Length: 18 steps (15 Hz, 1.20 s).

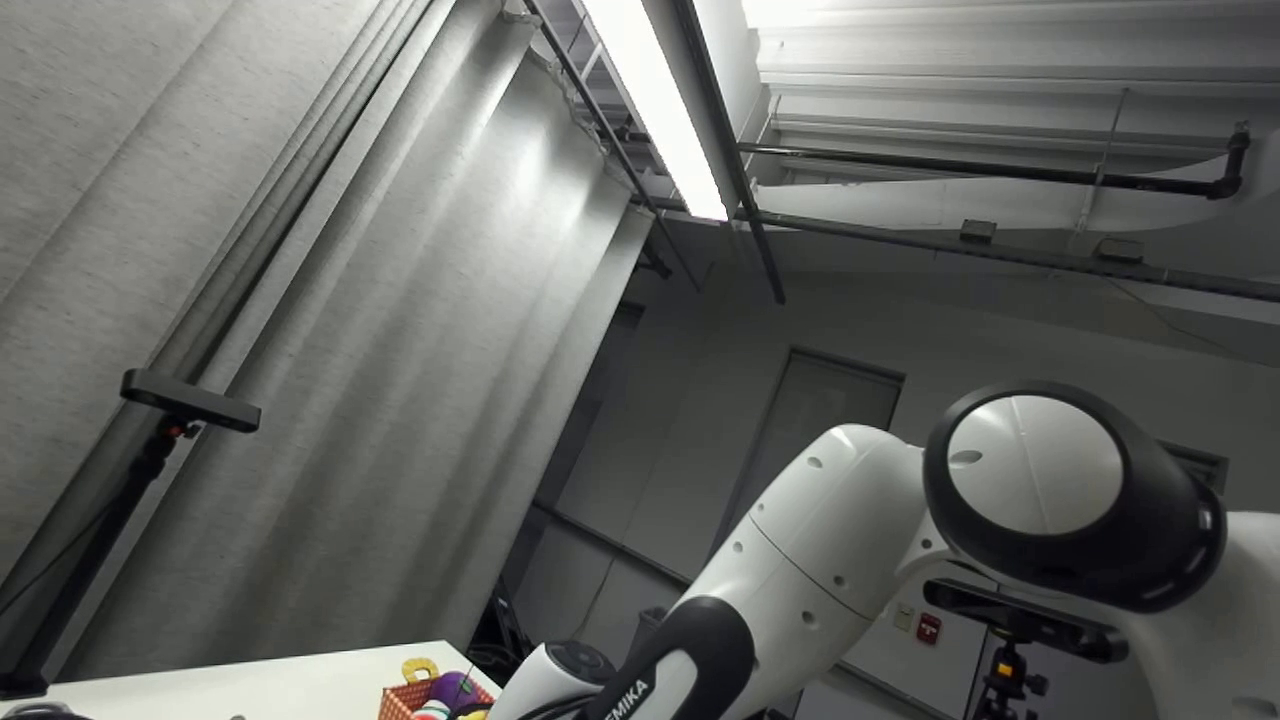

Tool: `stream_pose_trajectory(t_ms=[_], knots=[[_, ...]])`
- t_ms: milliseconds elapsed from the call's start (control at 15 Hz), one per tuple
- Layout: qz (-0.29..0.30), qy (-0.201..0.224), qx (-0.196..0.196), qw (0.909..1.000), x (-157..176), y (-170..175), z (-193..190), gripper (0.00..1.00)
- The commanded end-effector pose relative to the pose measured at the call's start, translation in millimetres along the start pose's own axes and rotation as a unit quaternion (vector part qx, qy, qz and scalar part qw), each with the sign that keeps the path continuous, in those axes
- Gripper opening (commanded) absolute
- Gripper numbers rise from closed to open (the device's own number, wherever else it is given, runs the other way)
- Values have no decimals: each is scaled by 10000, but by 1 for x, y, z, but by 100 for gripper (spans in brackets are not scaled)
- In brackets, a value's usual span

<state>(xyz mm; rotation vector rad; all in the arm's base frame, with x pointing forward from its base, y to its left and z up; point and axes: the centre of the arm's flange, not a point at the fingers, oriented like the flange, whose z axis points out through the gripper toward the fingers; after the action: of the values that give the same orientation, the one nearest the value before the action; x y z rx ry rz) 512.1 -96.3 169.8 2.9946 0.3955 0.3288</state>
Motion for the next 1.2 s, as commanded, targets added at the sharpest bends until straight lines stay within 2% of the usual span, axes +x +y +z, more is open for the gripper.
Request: stream_pose_trajectory(t_ms=[0, 67, 133, 733, 800, 1133], knots=[[-49, -83, 27, 9999, 8, -7, 9, 3], [-68, -113, 38, 9999, 8, -8, 11, 3], [-72, -135, 55, 9999, 8, -10, 13, 30], [-170, -77, 15, 9998, 13, -19, 6, 97], [-218, -53, 3, 9997, 13, -23, 4, 100], [-544, 11, 7, 9985, 19, -46, -5, 100]])
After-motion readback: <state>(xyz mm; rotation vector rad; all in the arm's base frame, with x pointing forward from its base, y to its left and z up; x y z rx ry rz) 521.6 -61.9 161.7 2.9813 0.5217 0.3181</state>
